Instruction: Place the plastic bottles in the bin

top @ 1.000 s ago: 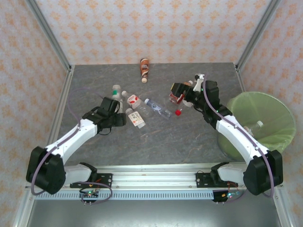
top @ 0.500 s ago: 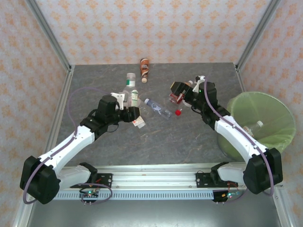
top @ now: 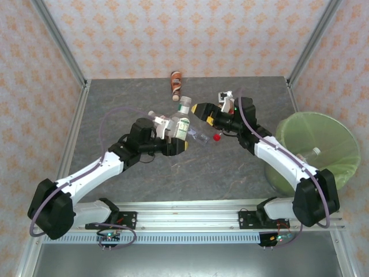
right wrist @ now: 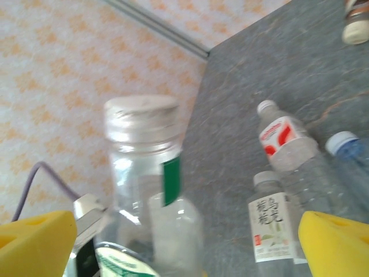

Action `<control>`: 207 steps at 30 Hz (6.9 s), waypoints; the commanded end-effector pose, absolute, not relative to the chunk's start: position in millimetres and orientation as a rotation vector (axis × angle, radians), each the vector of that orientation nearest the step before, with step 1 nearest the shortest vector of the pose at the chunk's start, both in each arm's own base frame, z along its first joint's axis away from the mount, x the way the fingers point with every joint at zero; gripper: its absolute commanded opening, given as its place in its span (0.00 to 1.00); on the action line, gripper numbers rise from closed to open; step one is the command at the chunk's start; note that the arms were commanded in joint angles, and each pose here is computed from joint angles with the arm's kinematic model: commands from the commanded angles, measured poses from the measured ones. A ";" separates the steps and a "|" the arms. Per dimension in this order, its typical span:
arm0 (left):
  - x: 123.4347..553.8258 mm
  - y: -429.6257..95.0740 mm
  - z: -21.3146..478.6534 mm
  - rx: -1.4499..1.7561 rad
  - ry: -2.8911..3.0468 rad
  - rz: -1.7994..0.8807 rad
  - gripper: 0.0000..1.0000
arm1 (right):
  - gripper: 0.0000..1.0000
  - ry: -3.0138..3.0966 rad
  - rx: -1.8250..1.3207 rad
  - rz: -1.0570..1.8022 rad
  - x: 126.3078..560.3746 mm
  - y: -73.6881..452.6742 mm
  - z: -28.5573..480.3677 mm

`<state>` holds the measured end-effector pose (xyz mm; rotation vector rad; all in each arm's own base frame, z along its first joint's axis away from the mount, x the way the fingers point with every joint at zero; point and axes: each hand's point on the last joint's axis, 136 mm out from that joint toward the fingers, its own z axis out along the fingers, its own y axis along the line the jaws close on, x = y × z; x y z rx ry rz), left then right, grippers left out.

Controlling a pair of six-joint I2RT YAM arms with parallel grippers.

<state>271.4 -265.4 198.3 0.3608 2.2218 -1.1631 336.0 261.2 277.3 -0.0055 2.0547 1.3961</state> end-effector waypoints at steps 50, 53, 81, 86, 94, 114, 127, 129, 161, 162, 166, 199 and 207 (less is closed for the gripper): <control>319.5 -238.9 260.4 0.237 1.950 -0.850 1.00 | 0.00 1.817 0.026 0.894 362.1 204.8 316.1; 329.8 -212.3 258.8 0.090 1.938 -0.723 1.00 | 0.00 1.808 0.033 0.827 358.7 193.8 321.2; 344.9 -143.9 225.7 -0.306 1.980 -0.390 1.00 | 0.00 1.451 0.137 -0.161 289.6 27.2 478.2; 349.0 -159.4 227.1 -0.244 2.004 -0.440 1.00 | 0.00 1.460 0.126 -0.383 274.6 -1.1 482.7; 358.5 -173.7 235.1 -0.187 2.010 -0.465 1.00 | 0.00 1.398 0.230 -0.463 264.2 -39.7 488.7; 361.9 -186.2 245.2 -0.158 2.043 -0.506 1.00 | 0.00 1.673 0.473 -0.956 272.1 -149.5 377.9; 343.6 -169.1 231.6 -0.196 2.105 -0.452 1.00 | 0.20 1.930 0.388 -1.044 277.5 -151.8 279.6; 342.6 -164.9 229.8 -0.205 2.105 -0.433 1.00 | 0.26 1.964 0.366 -1.050 281.0 -151.2 269.9; 348.3 -154.0 203.7 -0.321 2.165 -0.344 1.00 | 0.89 1.951 0.448 -0.822 266.7 -134.6 299.1; 348.5 -151.7 201.2 -0.336 2.171 -0.328 1.00 | 0.91 1.943 0.452 -0.802 266.4 -133.1 302.2; 348.1 -145.9 190.2 -0.391 2.216 -0.276 1.00 | 0.99 1.906 0.477 -0.716 267.3 -127.0 312.1; 299.1 -158.5 103.4 -0.537 2.518 -0.177 1.00 | 0.99 1.813 0.149 0.305 330.0 80.1 399.9; 288.7 -192.8 80.6 -0.500 2.598 -0.222 1.00 | 0.99 1.879 0.059 0.398 350.2 141.6 367.8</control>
